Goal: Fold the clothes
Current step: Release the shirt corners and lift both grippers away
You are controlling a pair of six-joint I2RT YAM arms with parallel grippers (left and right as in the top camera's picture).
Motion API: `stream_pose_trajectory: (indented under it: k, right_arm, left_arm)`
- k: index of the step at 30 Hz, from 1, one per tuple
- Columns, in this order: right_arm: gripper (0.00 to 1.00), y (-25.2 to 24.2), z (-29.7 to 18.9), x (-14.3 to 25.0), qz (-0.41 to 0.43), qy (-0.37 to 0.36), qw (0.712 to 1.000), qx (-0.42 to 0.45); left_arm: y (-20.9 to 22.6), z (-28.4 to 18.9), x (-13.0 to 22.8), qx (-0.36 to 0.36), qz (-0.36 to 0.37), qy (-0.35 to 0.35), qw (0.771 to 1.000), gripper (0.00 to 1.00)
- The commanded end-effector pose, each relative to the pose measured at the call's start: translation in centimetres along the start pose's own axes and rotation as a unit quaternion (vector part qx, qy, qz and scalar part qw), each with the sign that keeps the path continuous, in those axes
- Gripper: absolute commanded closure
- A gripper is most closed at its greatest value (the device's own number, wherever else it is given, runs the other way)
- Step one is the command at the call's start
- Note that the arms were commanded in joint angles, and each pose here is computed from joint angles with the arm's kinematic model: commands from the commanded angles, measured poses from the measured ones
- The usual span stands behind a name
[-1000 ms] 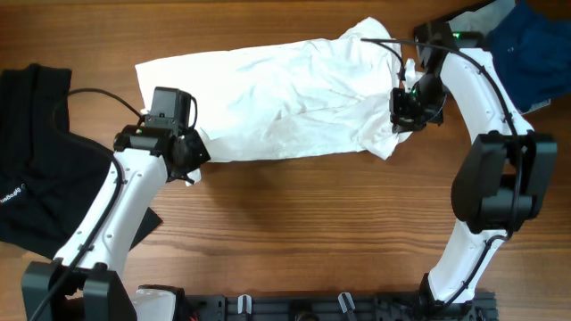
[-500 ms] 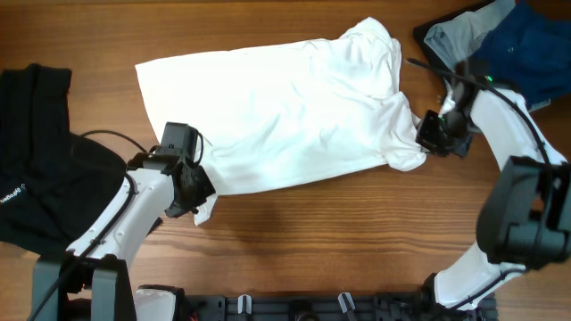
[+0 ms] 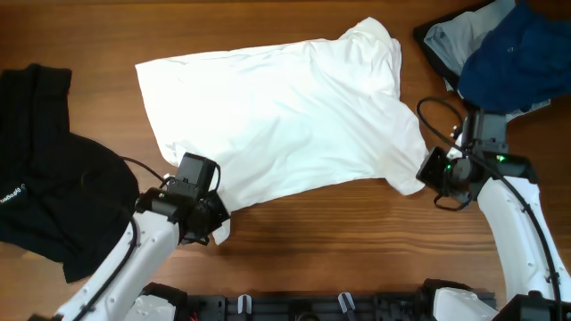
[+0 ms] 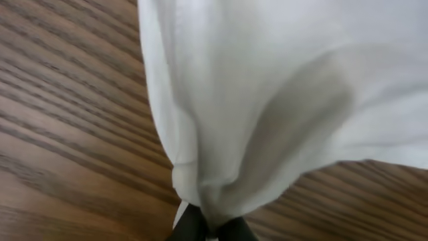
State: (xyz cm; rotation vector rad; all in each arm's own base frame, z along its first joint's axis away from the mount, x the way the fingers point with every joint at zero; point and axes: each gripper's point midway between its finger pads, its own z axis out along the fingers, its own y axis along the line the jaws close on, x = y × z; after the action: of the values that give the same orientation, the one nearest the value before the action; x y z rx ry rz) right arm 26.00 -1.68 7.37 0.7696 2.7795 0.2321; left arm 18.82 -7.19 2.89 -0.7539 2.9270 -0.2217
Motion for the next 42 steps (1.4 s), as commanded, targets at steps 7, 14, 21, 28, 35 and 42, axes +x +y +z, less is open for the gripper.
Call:
stream_pose_trajectory:
  k: [7,14,21,28,35,42]
  right_arm:
    - [0.96,-2.0,-0.4,-1.4,0.083,-0.048,0.994,0.043]
    - [0.96,-2.6,-0.6,-2.6,0.114,-0.066,0.991,0.034]
    - [0.96,-2.6,-0.5,-2.5,0.116,-0.062,0.991,0.034]
    - [0.96,-2.9,-0.4,-0.9,0.119,-0.029,0.992,0.04]
    - [0.96,-3.5,-0.5,1.7,0.133,0.021,0.989,0.057]
    - [0.01,-3.7,-0.5,2.1,0.131,0.028,0.989,0.061]
  left_arm:
    - [1.6,-3.0,3.6,0.01,-0.101,0.036,0.994,0.96]
    - [4.8,-5.7,4.5,0.002,-0.176,-0.018,0.984,0.96]
    - [5.6,-6.5,3.4,0.01,-0.211,-0.069,0.975,0.96]
    - [5.5,-5.9,4.1,-0.006,-0.211,-0.039,0.977,0.96]
    - [5.4,-5.2,4.6,-0.028,-0.212,-0.012,0.977,0.96]
    - [4.5,-4.9,4.2,-0.014,-0.208,-0.007,0.978,0.1]
